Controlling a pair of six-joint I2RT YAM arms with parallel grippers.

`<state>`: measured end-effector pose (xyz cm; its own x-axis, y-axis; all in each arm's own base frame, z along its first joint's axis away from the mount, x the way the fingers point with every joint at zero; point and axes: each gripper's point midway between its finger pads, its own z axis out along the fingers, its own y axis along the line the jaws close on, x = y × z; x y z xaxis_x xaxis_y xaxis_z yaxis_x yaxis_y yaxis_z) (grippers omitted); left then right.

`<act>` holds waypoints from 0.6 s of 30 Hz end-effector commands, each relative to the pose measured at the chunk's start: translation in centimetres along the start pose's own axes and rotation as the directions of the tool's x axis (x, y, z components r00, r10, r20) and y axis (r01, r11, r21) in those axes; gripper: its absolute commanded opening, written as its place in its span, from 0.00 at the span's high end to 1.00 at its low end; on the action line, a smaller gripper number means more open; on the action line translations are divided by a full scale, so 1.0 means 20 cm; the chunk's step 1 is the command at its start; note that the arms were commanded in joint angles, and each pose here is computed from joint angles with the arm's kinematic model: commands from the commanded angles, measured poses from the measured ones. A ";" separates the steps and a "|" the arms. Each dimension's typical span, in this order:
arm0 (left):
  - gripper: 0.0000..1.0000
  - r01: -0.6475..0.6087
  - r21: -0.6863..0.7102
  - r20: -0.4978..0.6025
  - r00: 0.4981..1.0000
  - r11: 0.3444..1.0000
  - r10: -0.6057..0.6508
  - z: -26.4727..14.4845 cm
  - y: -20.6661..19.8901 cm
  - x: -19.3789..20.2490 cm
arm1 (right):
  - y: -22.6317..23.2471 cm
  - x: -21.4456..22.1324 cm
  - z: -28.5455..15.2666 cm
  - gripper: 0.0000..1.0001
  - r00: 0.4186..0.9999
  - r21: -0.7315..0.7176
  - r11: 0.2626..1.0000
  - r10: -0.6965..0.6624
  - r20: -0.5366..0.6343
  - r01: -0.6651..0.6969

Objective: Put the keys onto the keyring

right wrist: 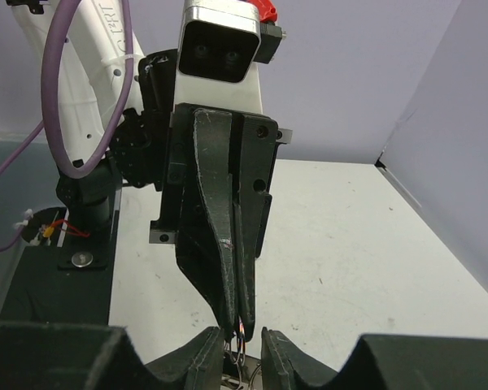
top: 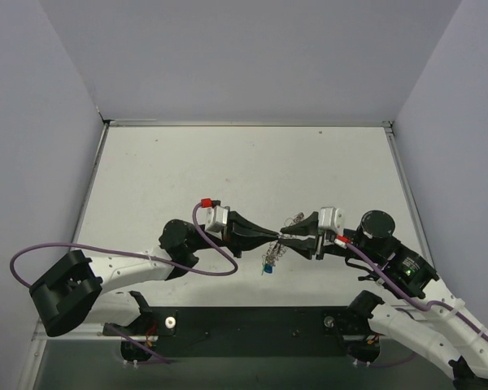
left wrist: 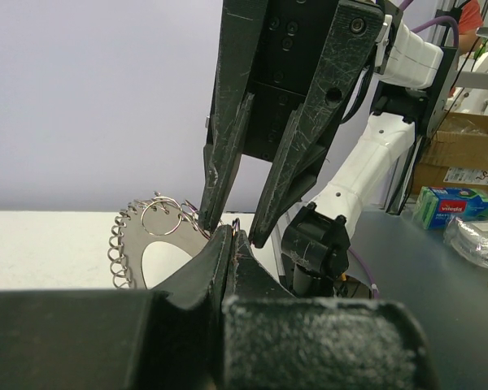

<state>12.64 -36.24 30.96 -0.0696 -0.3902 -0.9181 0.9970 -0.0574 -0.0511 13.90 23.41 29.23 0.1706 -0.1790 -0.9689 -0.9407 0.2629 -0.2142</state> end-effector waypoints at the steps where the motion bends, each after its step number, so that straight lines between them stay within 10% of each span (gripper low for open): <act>1: 1.00 -0.258 0.073 0.334 0.916 0.963 0.221 0.01 -0.16 -0.50 | 0.00 -0.03 0.01 0.75 1.000 -0.013 1.000 -0.011 0.027 0.012; 18: 1.00 -0.264 0.081 0.351 0.910 0.961 0.221 0.00 -0.18 -0.52 | 0.01 0.00 0.02 1.00 1.000 -0.041 0.999 -0.003 0.009 0.004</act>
<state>12.69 -36.06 31.17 -0.0647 -0.3938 -0.9169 0.9973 -0.0563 -0.0462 13.92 23.43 28.90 0.1576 -0.1836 -0.9703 -0.9456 0.2550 -0.2019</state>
